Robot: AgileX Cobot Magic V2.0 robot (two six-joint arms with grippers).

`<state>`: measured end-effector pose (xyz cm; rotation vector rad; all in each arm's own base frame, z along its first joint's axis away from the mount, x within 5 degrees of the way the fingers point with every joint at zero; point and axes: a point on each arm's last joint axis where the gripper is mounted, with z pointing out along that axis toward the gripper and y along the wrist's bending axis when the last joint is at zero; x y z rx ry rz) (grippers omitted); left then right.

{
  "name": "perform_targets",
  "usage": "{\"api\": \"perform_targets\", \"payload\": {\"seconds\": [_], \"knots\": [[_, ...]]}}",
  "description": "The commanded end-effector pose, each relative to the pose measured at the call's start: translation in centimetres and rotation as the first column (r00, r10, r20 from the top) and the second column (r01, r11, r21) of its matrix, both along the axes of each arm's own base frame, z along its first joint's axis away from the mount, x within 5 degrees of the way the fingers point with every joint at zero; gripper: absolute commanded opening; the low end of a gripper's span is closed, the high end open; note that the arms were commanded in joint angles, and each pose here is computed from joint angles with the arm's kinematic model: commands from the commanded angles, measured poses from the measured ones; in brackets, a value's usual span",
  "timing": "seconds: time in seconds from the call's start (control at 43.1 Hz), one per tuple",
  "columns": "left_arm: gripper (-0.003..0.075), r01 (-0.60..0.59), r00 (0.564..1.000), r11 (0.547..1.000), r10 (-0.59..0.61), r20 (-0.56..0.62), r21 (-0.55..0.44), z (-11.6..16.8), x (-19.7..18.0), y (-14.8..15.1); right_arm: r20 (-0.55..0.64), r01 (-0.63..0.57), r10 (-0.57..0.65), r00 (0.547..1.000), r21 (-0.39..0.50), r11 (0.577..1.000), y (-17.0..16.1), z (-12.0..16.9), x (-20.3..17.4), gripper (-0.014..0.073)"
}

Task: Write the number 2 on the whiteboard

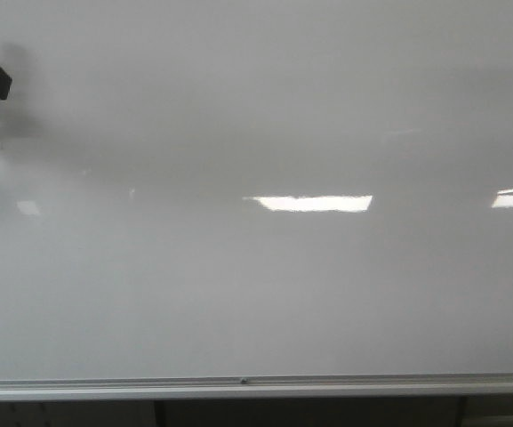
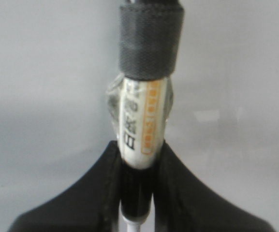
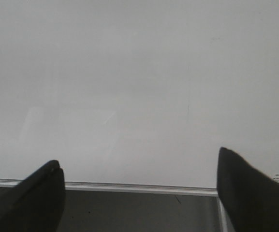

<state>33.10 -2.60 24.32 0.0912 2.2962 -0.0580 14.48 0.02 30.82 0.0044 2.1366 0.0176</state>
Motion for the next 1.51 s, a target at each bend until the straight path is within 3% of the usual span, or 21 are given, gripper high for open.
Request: {"api": "perform_targets", "payload": {"seconds": [0.0, 0.162, 0.279, 0.371, 0.418, 0.534, 0.766, 0.905, 1.161, 1.323, 1.485], "knots": [[0.0000, 0.031, 0.995, 0.999, -0.035, 0.090, 0.043, 3.9, -0.7, -0.1, 0.087, -0.003, 0.004, 0.996, -0.007, 1.000, 0.0, 1.8, 0.3, 0.0655], [-0.0010, 0.128, 0.992, 0.981, -0.125, -0.035, 0.143, 6.8, -3.2, -0.1, -0.029, -0.020, 0.020, 0.999, -0.017, 1.000, 0.1, 2.9, 0.1, 0.0655], [-0.0010, 0.239, 0.969, 0.957, -0.222, -0.111, 0.164, 9.1, -5.4, -0.9, -0.148, -0.102, 0.099, 0.984, -0.014, 0.995, 0.6, 3.7, 0.5, 0.0655], [-0.0010, 0.397, 0.914, 0.901, -0.371, -0.162, 0.177, 10.6, -7.3, -2.0, -0.192, -0.236, 0.236, 0.953, 0.023, 0.972, 1.7, 4.3, 1.1, 0.0655], [-0.0010, 0.499, 0.864, 0.844, -0.466, -0.192, 0.195, 11.0, -8.3, -2.7, -0.197, -0.316, 0.319, 0.927, 0.047, 0.948, 2.4, 4.5, 1.4, 0.0655], [-0.0010, 0.626, 0.777, 0.760, -0.590, -0.220, 0.173, 12.1, -10.4, -4.0, -0.192, -0.519, 0.519, 0.833, 0.054, 0.853, 4.2, 4.8, 2.0, 0.0655], [-0.0010, 0.818, 0.575, 0.553, -0.785, -0.230, 0.156, 12.7, -13.2, -8.4, -0.162, -0.805, 0.793, 0.587, -0.020, 0.592, 8.5, 5.6, 2.2, 0.0655], [-0.0010, 0.886, 0.462, 0.435, -0.858, -0.225, 0.159, 12.7, -14.9, -11.0, -0.149, -0.891, 0.878, 0.454, -0.085, 0.446, 10.7, 6.5, 1.7, 0.0655], [-0.0010, 0.955, 0.286, 0.255, -0.928, -0.238, 0.153, 12.2, -17.4, -14.7, -0.139, -0.953, 0.947, 0.289, -0.134, 0.271, 14.1, 8.1, 1.6, 0.0655], [-0.0010, 0.967, 0.235, 0.202, -0.943, -0.236, 0.156, 11.9, -18.1, -16.0, -0.154, -0.978, 0.973, 0.174, -0.141, 0.152, 16.8, 7.8, 1.6, 0.0655], [-0.0010, 0.968, 0.232, 0.199, -0.943, -0.238, 0.155, 11.8, -18.0, -16.2, -0.140, -0.983, 0.982, 0.131, -0.144, 0.111, 18.9, 7.5, 1.8, 0.0655]]}}
